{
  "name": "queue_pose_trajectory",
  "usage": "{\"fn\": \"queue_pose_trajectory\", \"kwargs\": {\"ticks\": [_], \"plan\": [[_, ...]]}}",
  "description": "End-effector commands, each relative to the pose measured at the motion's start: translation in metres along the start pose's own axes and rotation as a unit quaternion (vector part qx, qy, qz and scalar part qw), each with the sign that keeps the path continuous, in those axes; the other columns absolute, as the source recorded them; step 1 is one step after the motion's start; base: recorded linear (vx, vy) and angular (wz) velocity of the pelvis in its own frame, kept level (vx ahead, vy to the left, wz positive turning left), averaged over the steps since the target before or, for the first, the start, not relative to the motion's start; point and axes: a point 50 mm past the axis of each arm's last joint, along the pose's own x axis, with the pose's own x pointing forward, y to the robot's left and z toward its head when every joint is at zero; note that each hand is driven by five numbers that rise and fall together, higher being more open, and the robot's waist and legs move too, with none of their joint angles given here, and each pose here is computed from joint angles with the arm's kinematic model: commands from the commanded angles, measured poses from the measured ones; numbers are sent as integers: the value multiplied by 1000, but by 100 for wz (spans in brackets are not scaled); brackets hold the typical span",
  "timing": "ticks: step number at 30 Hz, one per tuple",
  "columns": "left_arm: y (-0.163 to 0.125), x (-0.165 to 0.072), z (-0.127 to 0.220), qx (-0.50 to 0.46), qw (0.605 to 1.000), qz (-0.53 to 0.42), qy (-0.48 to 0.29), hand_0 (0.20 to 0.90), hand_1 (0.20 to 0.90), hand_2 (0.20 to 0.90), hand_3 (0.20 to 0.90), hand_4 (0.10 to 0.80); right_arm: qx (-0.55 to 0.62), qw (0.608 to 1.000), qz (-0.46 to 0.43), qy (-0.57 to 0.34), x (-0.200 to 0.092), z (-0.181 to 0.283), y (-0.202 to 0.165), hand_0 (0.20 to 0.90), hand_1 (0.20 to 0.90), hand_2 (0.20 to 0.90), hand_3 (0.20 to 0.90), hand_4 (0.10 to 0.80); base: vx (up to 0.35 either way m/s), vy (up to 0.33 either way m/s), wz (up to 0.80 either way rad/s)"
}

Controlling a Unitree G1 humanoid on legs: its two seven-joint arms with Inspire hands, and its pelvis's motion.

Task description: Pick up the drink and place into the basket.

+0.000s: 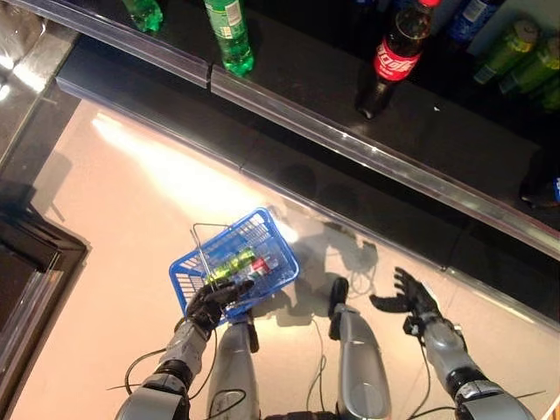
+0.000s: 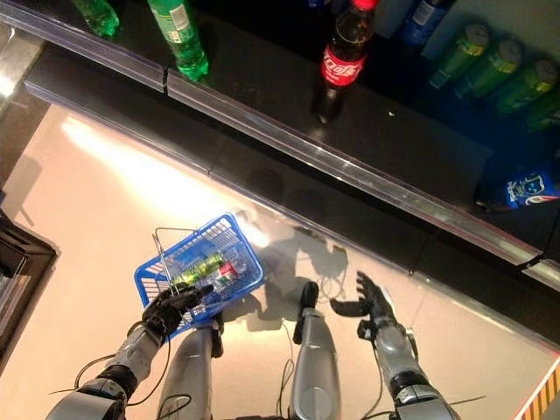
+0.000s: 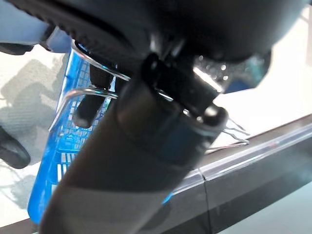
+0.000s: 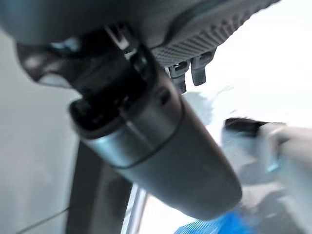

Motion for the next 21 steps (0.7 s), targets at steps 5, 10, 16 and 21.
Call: {"fn": "queue_pose_trajectory", "kwargs": {"ticks": [5,10,16,21], "plan": [[21,-10,35,19,994,9,-107,300,300,300,200,100,-42,981,27,-186,-12,64,17,900,900,900,900,800,-3,-36,4],[24,-13,33,19,994,11,-107,300,300,300,200,100,-106,949,75,-287,-24,111,30,900,900,900,900,800,5,-7,3],[27,-14,32,13,994,10,-108,300,300,300,200,100,-143,906,80,-389,-43,158,23,900,900,900,900,800,27,30,4],[26,-15,29,5,994,7,-110,300,300,300,200,100,-133,876,59,-460,-59,186,14,900,900,900,900,800,18,39,3]]}}
